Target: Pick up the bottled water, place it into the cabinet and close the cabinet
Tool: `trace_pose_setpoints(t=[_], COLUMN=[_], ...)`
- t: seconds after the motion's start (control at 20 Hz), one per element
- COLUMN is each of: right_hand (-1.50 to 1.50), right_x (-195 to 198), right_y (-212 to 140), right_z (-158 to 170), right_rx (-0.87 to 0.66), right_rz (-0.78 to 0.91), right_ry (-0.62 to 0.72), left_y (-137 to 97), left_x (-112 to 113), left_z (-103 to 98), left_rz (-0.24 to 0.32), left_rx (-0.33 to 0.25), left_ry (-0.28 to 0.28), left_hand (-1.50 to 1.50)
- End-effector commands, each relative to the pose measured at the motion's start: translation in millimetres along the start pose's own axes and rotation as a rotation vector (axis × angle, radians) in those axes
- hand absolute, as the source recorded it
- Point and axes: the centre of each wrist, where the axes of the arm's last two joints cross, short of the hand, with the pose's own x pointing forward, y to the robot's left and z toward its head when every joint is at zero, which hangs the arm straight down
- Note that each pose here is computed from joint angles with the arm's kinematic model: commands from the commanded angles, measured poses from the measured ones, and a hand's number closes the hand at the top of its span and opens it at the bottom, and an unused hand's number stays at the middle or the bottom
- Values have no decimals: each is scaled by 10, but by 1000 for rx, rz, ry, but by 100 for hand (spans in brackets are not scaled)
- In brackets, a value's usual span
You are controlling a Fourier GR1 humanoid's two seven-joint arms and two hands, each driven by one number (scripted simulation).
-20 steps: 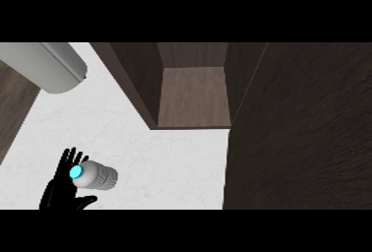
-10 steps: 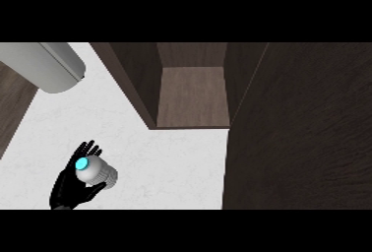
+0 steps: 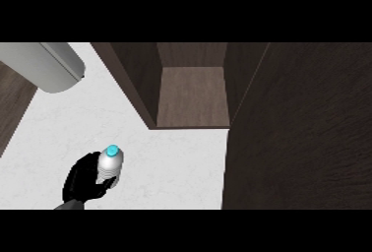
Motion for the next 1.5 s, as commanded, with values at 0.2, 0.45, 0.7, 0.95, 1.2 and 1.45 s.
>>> trace_pose_setpoints(t=[0.2, 0.45, 0.7, 0.95, 1.2, 1.45], right_hand=[-150, -150, -150, -150, -150, -150], right_x=[-145, -95, -30, -80, -112, -23], right_y=[-21, -4, -20, 37, -9, 128], right_z=[-5, 20, -97, -110, 52, 93], right_rx=[-22, 0, -5, -16, 18, 5], right_rz=[5, -3, 10, 14, 10, -17], right_ry=[8, -12, 2, 15, 20, 14], left_y=[-114, -103, -35, -222, -246, -694], left_x=[-55, 88, 183, 211, 288, 418], left_z=[-126, -272, -314, -464, -207, -398], left_rz=[50, 45, 113, 152, 125, 83], left_rx=[-16, -36, -34, -69, -91, -116], left_ry=[-53, -56, -98, -58, -33, -52], left_hand=[150, 150, 150, 150, 150, 150])
